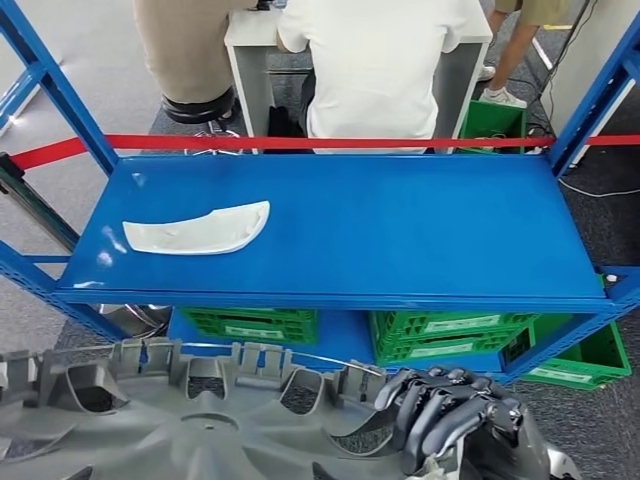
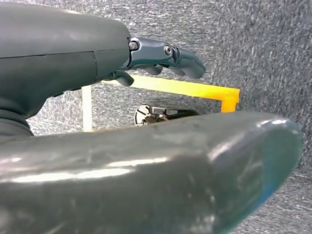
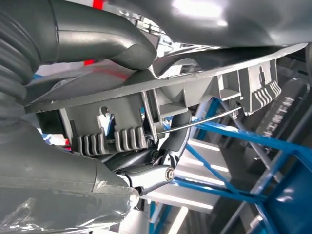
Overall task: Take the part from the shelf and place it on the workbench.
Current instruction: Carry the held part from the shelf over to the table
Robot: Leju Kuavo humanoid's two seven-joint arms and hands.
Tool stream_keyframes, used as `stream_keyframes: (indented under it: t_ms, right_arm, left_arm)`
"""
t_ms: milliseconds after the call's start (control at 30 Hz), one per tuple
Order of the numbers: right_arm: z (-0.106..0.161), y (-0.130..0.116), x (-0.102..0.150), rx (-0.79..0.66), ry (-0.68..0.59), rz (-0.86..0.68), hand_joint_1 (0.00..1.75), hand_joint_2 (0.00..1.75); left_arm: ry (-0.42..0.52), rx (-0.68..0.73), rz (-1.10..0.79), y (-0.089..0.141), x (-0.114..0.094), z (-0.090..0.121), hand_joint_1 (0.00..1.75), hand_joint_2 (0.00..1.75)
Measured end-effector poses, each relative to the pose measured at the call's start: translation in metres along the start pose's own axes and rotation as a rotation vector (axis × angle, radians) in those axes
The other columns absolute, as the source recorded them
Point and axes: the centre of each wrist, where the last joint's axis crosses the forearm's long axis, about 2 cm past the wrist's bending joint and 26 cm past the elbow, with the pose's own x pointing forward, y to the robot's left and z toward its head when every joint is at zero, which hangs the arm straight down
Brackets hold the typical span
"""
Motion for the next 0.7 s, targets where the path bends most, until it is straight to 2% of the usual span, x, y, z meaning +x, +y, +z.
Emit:
stream_keyframes:
  t_ms: [400, 700]
  right_arm:
    - [0.009, -0.004, -0.013, -0.033, 0.092, 0.027, 1.75, 1.75]
    - [0.017, -0.003, -0.018, -0.056, 0.094, 0.053, 1.75, 1.75]
  left_arm:
    - [-0.004, -0.001, -0.022, 0.000, 0.002, -0.001, 0.00, 0.00]
    - [0.035, 0.014, -0.019, 0.003, 0.001, 0.000, 0.00, 0.00]
